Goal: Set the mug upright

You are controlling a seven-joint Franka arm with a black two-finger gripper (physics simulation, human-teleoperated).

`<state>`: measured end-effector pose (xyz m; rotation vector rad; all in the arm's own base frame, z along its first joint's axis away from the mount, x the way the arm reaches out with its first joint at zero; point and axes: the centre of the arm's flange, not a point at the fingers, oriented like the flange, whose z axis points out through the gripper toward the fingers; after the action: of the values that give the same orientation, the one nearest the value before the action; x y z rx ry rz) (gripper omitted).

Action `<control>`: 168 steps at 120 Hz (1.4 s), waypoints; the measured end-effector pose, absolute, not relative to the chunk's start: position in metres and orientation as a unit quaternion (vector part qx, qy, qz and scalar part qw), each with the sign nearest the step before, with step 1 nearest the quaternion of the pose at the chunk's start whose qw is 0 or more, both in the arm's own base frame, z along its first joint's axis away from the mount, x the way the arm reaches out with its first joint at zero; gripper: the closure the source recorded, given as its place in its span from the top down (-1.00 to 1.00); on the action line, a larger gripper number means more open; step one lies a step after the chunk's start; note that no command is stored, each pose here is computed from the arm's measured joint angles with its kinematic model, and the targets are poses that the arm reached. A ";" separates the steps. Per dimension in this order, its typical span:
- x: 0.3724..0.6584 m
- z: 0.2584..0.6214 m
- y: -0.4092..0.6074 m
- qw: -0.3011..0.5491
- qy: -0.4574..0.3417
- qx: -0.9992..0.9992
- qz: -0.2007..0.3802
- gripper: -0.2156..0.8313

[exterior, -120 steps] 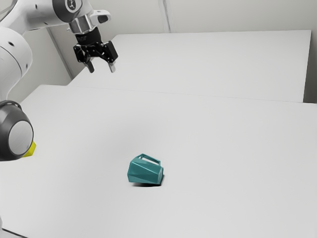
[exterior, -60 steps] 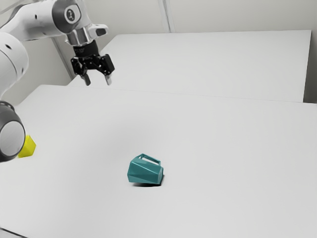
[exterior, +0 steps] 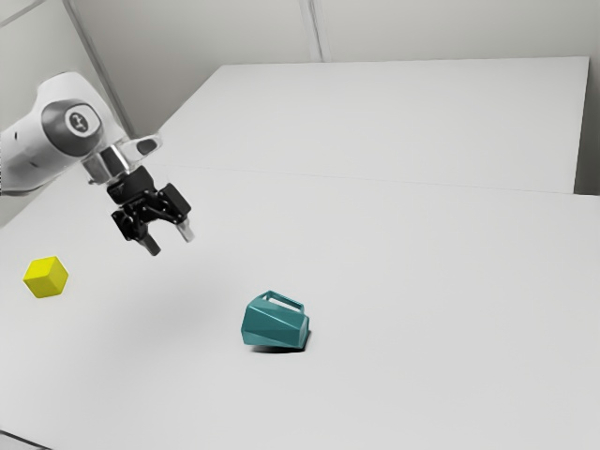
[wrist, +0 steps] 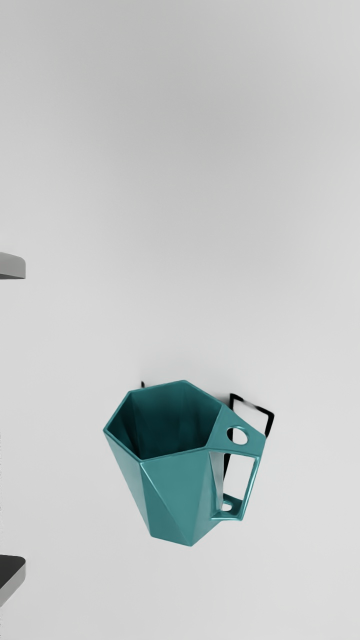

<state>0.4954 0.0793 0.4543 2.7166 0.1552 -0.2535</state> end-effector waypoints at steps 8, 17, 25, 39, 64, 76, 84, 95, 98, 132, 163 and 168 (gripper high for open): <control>0.488 0.439 0.065 0.216 0.045 0.971 -0.092 0.59; 0.482 0.423 0.058 0.227 0.039 0.969 -0.091 0.59; 0.479 0.412 0.054 0.231 0.035 0.969 -0.086 0.59; 0.475 0.394 0.048 0.232 0.029 0.969 -0.078 0.59; 0.476 0.363 0.035 0.238 0.025 0.969 -0.065 0.59; 0.478 0.349 0.029 0.247 0.030 0.967 -0.058 0.59; 0.478 0.341 0.023 0.257 0.034 0.964 -0.052 0.59; 0.478 0.334 0.015 0.268 0.036 0.962 -0.045 0.59; 0.478 0.332 0.012 0.271 0.036 0.961 -0.043 0.59; 0.473 0.313 -0.014 0.311 0.042 0.949 -0.029 0.59; 0.467 0.300 -0.034 0.342 0.042 0.938 -0.021 0.59; 0.467 0.299 -0.037 0.347 0.041 0.937 -0.019 0.59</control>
<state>0.4666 -0.0366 0.2989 2.4309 0.1075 -0.0501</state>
